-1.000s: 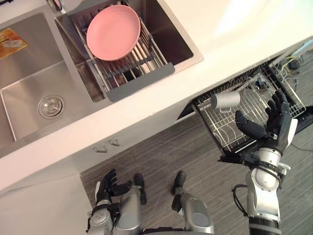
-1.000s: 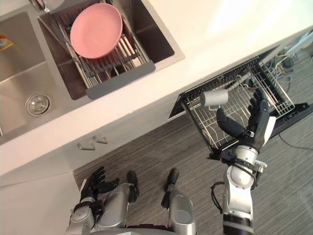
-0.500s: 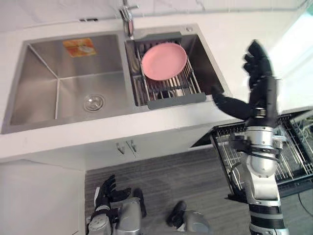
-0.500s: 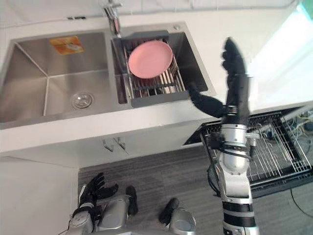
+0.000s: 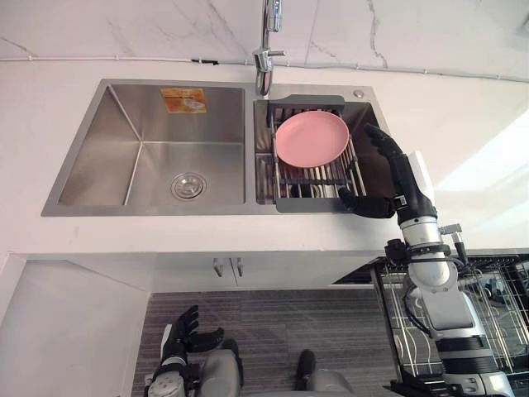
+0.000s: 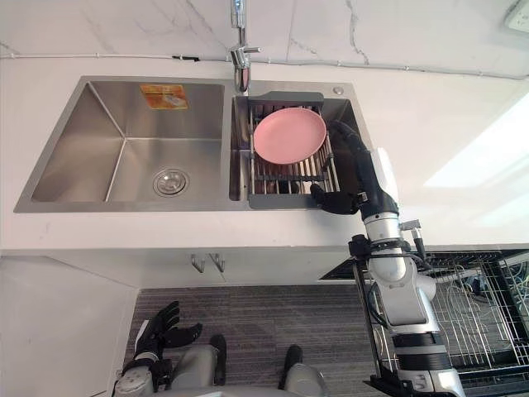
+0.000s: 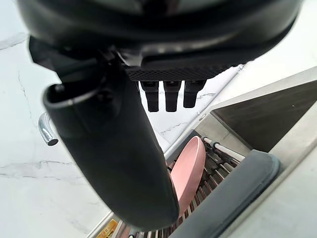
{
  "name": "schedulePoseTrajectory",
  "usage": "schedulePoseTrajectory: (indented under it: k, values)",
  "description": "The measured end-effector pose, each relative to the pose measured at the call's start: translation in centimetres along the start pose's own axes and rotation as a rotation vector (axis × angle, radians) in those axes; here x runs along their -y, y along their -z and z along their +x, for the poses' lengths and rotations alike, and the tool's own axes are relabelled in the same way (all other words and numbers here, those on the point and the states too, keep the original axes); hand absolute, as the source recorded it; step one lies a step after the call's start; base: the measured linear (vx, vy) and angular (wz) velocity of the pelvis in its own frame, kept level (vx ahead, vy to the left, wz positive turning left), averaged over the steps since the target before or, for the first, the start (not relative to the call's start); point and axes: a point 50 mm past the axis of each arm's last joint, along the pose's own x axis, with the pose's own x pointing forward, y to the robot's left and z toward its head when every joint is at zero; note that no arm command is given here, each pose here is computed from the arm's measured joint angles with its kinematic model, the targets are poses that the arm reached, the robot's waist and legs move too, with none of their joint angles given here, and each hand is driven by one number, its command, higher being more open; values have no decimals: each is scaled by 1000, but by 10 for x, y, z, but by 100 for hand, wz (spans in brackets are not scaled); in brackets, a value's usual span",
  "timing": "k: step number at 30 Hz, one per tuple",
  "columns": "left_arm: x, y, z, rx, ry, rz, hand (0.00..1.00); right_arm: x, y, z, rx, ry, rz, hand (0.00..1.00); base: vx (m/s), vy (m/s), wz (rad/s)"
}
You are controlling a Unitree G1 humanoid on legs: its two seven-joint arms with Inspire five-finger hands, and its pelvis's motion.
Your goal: Walk over to the sink, pick up the cup, carry it to the dishwasher, place the cup inside the dishwasher, then close the dishwasher door
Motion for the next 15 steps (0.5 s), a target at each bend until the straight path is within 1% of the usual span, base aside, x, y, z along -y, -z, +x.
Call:
schedulePoseTrajectory:
  k: [5, 11, 15]
  values:
    - [0, 0, 0, 0, 0, 0, 90, -1, 0, 0, -2, 6, 7, 90, 0, 0, 0]
    - [0, 0, 0, -4, -1, -2, 90, -6, 1, -1, -34, 57, 6, 90, 8, -1, 10]
    - [-1, -1, 0, -5, -3, -5, 90, -5, 2, 10, -37, 92, -38, 90, 57, -4, 9]
